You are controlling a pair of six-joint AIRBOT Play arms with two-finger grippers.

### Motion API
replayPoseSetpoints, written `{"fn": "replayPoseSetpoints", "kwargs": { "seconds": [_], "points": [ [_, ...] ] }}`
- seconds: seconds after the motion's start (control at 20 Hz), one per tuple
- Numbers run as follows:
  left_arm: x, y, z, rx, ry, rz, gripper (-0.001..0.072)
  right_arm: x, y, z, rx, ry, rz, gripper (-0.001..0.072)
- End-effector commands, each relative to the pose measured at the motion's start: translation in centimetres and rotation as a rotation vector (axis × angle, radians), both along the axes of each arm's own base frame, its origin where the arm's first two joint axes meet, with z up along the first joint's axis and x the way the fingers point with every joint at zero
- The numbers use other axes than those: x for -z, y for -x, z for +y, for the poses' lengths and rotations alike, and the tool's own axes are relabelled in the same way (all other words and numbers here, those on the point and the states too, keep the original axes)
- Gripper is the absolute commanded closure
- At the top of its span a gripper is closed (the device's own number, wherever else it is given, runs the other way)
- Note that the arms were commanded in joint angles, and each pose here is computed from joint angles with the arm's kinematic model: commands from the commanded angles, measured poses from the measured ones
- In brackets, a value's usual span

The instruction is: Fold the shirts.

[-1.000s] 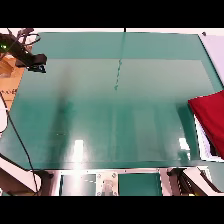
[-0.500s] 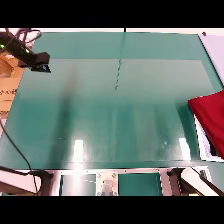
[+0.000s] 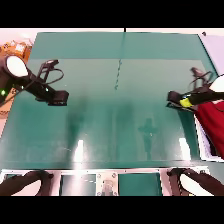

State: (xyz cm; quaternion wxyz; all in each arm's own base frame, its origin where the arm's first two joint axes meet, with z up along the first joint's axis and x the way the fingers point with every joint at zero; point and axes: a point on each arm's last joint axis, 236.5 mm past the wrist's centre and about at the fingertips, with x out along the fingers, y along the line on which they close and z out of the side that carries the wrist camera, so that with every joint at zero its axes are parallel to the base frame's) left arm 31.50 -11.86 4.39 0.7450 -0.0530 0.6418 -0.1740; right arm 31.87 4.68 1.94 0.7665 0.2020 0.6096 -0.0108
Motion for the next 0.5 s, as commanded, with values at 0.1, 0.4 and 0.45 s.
{"fn": "replayPoseSetpoints", "kwargs": {
  "seconds": [0.1,0.4,0.45],
  "points": [
    [0.9,1.8,-0.4,0.002,0.004,0.016,0.0684,1.1,0.6,5.6,-0.164,-0.005,-0.013,0.0698],
    [0.9,1.8,-0.4,0.002,0.004,0.016,0.0684,1.1,0.7,5.9,-0.173,-0.005,-0.013,0.0698],
    [0.9,1.9,-0.4,0.002,0.004,0.016,0.0684,1.1,0.7,5.9,-0.173,-0.005,-0.013,0.0697]
  ]
}}
